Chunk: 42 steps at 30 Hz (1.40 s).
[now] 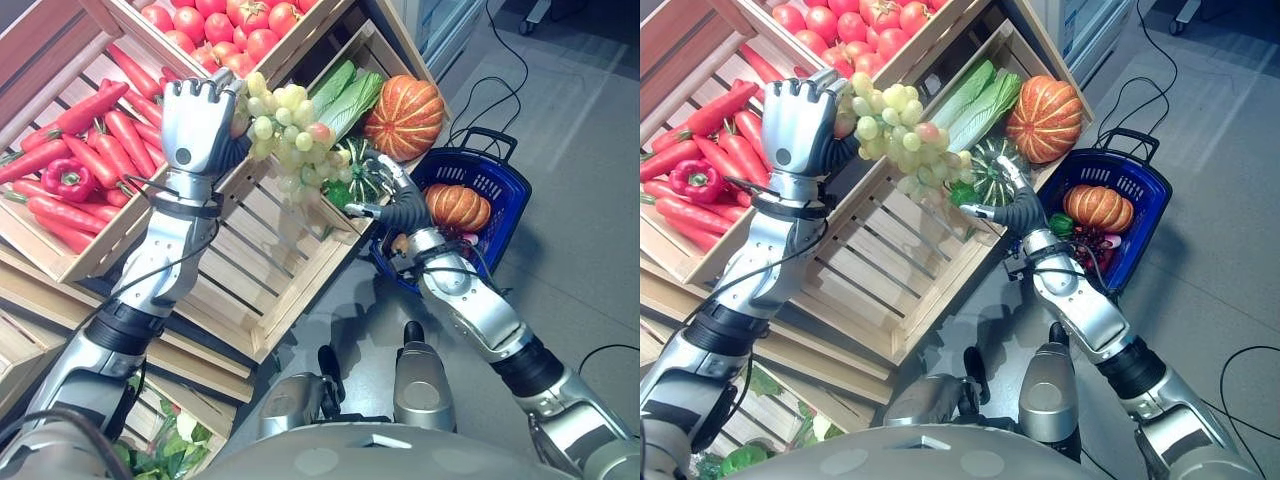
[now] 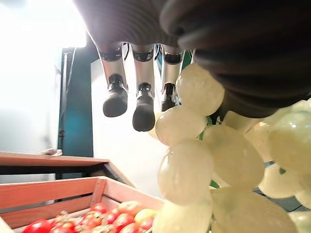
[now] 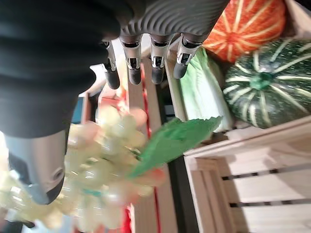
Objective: Pick up fruits and vegetables into the basket
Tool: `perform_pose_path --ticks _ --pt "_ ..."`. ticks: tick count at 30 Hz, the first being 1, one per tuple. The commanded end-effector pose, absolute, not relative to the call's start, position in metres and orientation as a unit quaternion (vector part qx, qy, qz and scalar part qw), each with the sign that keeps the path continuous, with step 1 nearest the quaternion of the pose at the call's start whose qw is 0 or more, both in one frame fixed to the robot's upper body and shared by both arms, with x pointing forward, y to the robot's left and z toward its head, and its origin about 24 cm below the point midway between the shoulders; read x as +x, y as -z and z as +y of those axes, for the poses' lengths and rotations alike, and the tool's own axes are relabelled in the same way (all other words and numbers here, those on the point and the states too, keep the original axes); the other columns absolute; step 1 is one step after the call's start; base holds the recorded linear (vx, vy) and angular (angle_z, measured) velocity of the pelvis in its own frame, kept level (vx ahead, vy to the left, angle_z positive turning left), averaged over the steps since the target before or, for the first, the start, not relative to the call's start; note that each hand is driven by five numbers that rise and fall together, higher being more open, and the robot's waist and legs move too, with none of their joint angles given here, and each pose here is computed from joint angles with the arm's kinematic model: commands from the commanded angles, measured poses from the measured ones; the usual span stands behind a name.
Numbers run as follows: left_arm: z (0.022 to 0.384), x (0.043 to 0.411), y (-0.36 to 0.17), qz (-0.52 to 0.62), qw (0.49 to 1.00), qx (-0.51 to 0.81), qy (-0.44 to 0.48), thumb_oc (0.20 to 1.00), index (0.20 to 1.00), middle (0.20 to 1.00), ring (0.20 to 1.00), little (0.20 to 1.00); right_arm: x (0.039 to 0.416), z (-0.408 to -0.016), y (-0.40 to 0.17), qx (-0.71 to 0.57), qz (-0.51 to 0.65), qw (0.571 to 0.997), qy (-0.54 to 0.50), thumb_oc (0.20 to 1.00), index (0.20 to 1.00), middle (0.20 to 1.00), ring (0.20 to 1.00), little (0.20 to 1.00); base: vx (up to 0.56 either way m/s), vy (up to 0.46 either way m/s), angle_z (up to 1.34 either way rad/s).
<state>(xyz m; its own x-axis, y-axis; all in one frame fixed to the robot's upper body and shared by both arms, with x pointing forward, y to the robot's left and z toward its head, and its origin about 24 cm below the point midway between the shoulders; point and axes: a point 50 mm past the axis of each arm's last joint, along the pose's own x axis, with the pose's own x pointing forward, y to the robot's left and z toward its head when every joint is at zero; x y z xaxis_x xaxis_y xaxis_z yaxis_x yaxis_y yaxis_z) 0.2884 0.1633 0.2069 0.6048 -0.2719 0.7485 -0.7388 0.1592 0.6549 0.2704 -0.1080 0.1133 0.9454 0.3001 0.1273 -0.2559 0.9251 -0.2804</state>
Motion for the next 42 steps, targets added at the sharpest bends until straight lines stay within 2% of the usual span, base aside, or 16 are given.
perform_pose_path --ticks 1,11,26,42 --pt "0.137 0.272 -0.256 -0.519 0.589 0.591 -0.185 0.200 0.200 0.200 0.200 0.200 0.271 -0.081 -0.138 -0.112 -0.142 0.967 -0.179 1.000 1.000 1.000 1.000 1.000 0.01 -0.058 0.03" --pt "0.108 0.265 -0.259 -0.552 0.577 0.593 -0.106 0.200 0.200 0.200 0.200 0.200 0.274 -0.073 -0.149 -0.094 -0.169 0.968 -0.160 1.000 1.000 1.000 1.000 1.000 0.00 -0.034 0.03" --pt "0.090 0.261 -0.246 -0.546 0.631 0.550 -0.041 0.200 0.200 0.200 0.200 0.200 0.278 -0.070 -0.158 -0.084 -0.197 0.969 -0.120 1.000 1.000 1.000 1.000 1.000 0.00 -0.003 0.02" --pt "0.065 0.251 -0.251 -0.557 0.660 0.501 0.058 0.200 0.200 0.200 0.200 0.200 0.283 -0.048 -0.147 -0.095 -0.158 0.966 -0.183 1.000 1.000 1.000 1.000 1.000 0.00 -0.029 0.04"
